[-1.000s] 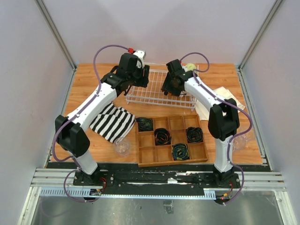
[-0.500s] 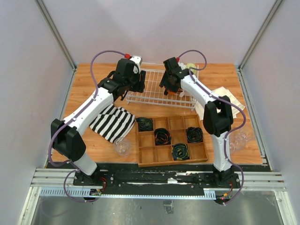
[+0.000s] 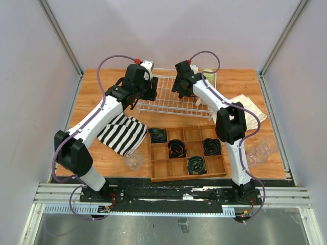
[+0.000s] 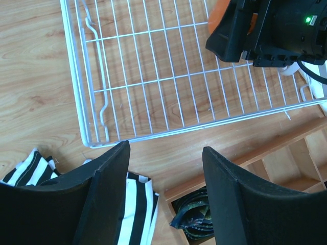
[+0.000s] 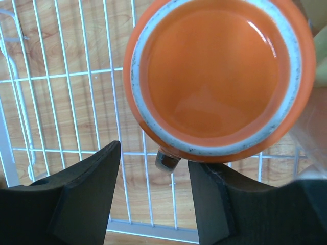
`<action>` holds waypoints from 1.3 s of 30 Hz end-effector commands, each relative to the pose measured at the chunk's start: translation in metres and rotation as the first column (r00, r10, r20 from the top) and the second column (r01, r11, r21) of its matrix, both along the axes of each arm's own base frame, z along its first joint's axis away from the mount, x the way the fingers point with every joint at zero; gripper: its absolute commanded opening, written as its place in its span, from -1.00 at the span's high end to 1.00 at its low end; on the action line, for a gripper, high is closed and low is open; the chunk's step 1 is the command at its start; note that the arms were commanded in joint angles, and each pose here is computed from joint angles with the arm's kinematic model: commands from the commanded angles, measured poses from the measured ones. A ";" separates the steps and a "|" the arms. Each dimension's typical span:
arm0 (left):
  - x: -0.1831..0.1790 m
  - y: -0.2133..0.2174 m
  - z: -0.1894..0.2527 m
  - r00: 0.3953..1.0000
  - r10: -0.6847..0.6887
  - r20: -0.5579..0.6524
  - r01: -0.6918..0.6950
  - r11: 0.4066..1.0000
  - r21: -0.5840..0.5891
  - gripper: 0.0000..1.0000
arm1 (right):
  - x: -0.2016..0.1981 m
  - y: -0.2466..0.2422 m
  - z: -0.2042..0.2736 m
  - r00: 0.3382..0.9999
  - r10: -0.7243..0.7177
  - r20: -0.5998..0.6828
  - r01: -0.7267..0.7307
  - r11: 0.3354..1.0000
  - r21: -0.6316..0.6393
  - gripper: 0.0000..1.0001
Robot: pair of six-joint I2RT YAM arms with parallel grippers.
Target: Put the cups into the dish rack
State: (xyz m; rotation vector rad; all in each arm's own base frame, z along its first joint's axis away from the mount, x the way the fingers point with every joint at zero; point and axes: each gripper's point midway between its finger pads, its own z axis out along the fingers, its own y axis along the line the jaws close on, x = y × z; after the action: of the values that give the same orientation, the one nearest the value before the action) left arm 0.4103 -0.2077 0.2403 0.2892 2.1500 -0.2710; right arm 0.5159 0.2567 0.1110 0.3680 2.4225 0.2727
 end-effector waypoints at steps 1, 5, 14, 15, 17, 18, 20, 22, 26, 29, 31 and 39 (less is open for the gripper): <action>0.007 -0.002 0.013 0.999 -0.008 0.036 0.008 1.000 -0.018 -0.27 | 0.021 -0.015 0.006 0.999 -0.026 0.045 0.027 0.999 -0.017 -0.13; 0.009 -0.003 0.011 0.999 -0.009 0.031 0.010 1.000 -0.012 -0.27 | 0.031 -0.023 0.006 0.996 -0.042 0.074 0.044 0.999 -0.025 -0.13; 0.010 -0.005 0.002 1.000 -0.015 0.009 0.015 1.000 -0.002 -0.26 | 0.055 -0.037 0.005 0.989 -0.078 0.127 0.081 0.997 -0.019 -0.13; 0.010 -0.005 0.002 1.000 -0.014 0.009 0.014 1.000 0.000 -0.26 | 0.058 -0.038 0.006 0.988 -0.078 0.134 0.080 0.997 -0.015 -0.13; 0.011 -0.004 0.000 1.000 -0.014 0.004 0.014 1.000 0.006 -0.26 | 0.064 -0.037 0.008 0.986 -0.074 0.151 0.076 0.997 -0.007 -0.13; 0.011 -0.004 -0.001 1.000 -0.012 0.004 0.012 1.000 0.009 -0.26 | 0.066 -0.035 0.009 0.985 -0.070 0.161 0.071 0.997 -0.002 -0.13; 0.012 -0.003 -0.003 1.000 -0.010 0.002 0.010 1.000 0.017 -0.26 | 0.072 -0.034 0.011 0.982 -0.065 0.176 0.065 0.998 0.006 -0.14; 0.013 -0.002 -0.003 1.000 -0.009 0.001 0.009 1.000 0.021 -0.26 | 0.077 -0.029 0.014 0.981 -0.055 0.186 0.051 0.998 0.028 -0.13; 0.017 -0.003 -0.003 1.000 -0.009 -0.001 0.009 1.000 0.022 -0.26 | 0.082 -0.026 0.024 0.977 -0.045 0.210 0.036 0.998 0.046 -0.13; 0.020 -0.004 -0.001 1.000 -0.011 0.002 0.011 1.000 0.019 -0.26 | 0.077 -0.029 0.032 0.977 -0.046 0.210 0.040 0.999 0.035 -0.13; 0.021 -0.005 0.000 1.000 -0.010 0.004 0.010 1.000 0.018 -0.26 | 0.070 -0.032 0.036 0.978 -0.044 0.202 0.038 0.999 0.035 -0.14; 0.025 -0.008 0.007 1.000 -0.016 0.016 0.016 1.000 0.005 -0.26 | 0.043 -0.034 0.044 0.984 -0.028 0.177 0.018 0.998 0.057 -0.21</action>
State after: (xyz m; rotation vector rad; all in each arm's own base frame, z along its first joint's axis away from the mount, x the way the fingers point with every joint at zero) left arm 0.4275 -0.2145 0.2343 0.3077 2.1692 -0.2634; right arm 0.5605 0.2271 0.1139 0.3842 2.3147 0.2978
